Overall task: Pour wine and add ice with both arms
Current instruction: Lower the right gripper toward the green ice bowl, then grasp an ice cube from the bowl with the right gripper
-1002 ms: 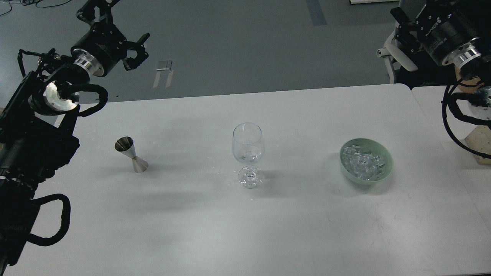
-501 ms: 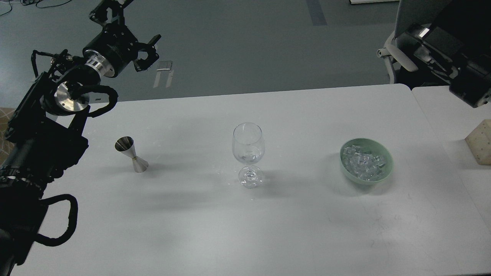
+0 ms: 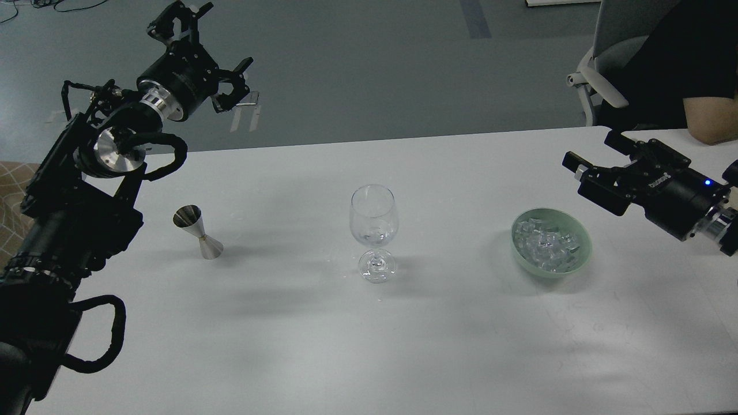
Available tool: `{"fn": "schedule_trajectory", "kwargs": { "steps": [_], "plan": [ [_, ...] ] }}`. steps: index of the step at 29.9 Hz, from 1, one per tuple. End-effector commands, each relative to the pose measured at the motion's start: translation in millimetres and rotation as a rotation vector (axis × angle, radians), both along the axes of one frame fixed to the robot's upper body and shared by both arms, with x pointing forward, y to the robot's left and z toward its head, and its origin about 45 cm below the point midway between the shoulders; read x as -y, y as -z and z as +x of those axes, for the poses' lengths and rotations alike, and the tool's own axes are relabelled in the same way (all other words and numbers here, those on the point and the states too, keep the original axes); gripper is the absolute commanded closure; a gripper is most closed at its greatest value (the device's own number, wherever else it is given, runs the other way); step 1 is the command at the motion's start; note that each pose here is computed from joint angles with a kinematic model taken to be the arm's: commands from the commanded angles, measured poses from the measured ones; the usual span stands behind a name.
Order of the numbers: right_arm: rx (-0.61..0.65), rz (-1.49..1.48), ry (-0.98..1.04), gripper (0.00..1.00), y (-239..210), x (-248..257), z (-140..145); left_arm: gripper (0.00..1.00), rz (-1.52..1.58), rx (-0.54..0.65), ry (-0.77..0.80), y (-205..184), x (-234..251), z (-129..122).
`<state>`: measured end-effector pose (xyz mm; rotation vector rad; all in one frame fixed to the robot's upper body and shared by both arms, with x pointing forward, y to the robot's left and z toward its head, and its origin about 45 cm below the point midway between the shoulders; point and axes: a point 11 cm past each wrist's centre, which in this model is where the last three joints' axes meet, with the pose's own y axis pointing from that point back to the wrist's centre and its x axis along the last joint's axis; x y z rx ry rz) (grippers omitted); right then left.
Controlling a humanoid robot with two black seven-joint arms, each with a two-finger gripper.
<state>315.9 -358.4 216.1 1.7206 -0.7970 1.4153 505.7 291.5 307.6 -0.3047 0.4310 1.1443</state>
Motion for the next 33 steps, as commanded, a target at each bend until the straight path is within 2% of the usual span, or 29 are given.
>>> {"fn": "schedule_trajectory", "kwargs": {
  "steps": [1,6,18,33],
  "plan": [
    [0.022,-0.02,0.007,0.0,25.7,-1.7,-6.9,0.02,-0.003,0.0,0.003,0.4,1.4,-0.1],
    [0.047,-0.045,0.059,0.0,49.7,9.8,-6.2,0.02,-0.003,0.001,0.005,0.3,1.6,-0.2],
    [-0.067,0.011,0.039,0.0,103.9,-24.8,-21.0,0.02,-0.002,0.0,0.005,1.5,0.7,-0.8],
    [-0.102,-0.001,0.053,0.02,111.2,-22.7,-18.0,0.02,-0.001,0.004,0.005,-0.2,-1.1,-0.7]
  ]
}}
